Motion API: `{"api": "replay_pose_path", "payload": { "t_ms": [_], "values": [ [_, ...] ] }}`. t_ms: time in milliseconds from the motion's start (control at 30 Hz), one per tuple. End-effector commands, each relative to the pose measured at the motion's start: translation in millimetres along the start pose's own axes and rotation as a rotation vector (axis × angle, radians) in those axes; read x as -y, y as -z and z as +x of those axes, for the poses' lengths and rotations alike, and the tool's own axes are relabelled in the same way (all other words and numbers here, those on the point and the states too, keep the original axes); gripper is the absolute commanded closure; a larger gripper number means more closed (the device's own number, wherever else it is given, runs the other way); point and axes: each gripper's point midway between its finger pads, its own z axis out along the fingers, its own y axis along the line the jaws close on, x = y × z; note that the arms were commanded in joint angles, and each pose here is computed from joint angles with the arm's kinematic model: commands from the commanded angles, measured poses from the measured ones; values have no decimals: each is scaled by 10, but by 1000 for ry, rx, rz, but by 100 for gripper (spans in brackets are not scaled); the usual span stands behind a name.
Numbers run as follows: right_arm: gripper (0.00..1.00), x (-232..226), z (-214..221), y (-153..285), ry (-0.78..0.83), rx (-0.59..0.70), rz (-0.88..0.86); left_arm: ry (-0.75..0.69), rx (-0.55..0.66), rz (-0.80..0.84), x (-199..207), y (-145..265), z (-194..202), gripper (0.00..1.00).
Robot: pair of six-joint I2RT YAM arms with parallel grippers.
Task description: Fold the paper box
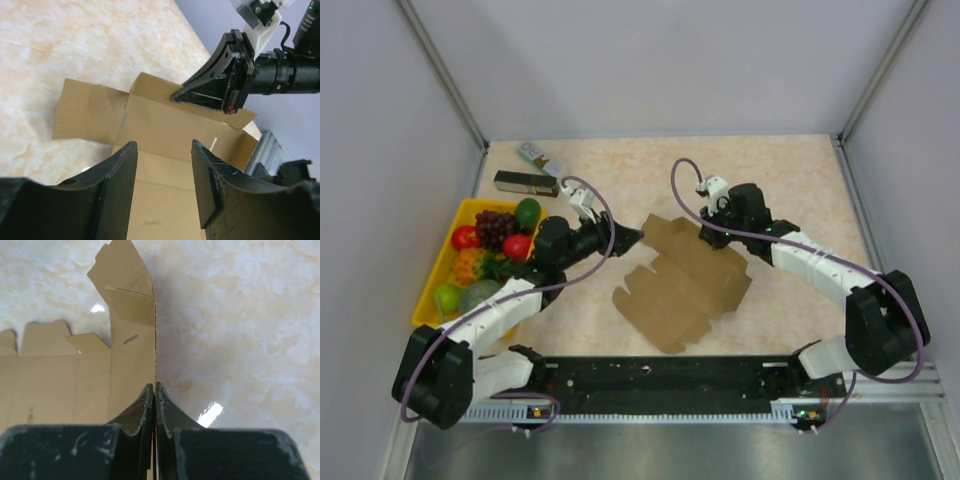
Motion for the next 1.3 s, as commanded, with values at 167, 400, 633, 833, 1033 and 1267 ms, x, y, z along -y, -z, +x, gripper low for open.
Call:
{"api": "replay_pose_path", "payload": {
  "t_ms": [167,400,633,833,1033,1267],
  "values": [
    [100,-10,-49,-150,215,56,33,-399,145,-81,-25,-366,-170,41],
    [100,-151,-103,-81,401,162,-16,-298,93,-176,-278,-492,-71,44],
    [100,-312,-136,-163,668,233,17,-87,76,-192,-69,-187,-116,50],
    [100,-414,-346,-193,884,292,91,24,113,-271,-208,119,-207,53],
    [100,-513,-433,-232,989,304,100,-40,57,-135,-75,131,2,52],
    [100,-563,-452,-293,1076,352,140,-322,73,-107,-197,48,84,50]
  ]
}}
